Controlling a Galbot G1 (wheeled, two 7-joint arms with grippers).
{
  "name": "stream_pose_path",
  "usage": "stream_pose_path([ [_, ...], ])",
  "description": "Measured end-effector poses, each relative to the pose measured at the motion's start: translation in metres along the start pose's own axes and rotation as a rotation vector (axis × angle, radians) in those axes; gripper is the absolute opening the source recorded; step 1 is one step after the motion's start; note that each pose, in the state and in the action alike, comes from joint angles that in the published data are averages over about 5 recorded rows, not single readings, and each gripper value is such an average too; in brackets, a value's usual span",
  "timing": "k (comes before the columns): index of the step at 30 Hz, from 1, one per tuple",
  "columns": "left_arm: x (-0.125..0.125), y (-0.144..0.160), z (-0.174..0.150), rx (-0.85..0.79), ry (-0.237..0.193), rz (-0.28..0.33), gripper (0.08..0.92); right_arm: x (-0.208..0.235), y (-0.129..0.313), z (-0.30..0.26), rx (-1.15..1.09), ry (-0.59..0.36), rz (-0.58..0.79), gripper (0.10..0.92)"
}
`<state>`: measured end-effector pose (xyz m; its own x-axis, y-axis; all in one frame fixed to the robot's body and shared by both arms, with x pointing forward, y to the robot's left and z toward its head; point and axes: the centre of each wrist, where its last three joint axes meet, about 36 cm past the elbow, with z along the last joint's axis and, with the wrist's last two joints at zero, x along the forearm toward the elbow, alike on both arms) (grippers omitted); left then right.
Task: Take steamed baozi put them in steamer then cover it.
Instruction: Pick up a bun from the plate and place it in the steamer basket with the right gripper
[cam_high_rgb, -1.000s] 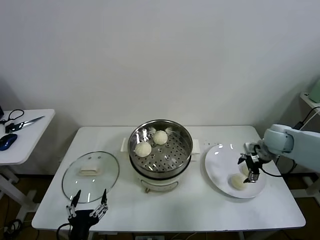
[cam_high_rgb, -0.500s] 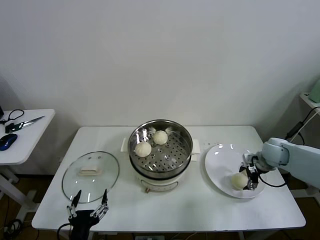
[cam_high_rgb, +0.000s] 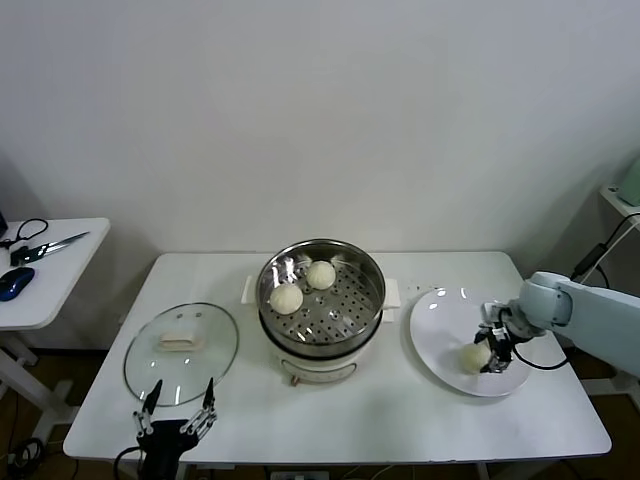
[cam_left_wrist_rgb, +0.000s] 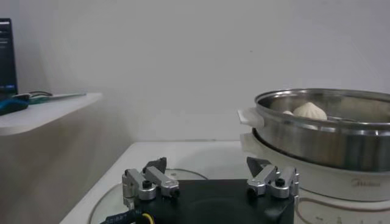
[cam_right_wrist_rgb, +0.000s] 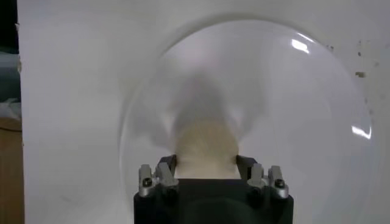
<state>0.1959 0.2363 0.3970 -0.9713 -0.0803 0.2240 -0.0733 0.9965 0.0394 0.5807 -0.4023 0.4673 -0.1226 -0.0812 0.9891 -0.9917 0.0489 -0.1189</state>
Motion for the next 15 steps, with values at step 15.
stream_pose_path([
  [15, 0.0, 0.0, 0.0, -0.015, -0.001, -0.003, 0.823, 0.18, -0.093, -0.093, 0.591, -0.096, 0.118, 0.653],
])
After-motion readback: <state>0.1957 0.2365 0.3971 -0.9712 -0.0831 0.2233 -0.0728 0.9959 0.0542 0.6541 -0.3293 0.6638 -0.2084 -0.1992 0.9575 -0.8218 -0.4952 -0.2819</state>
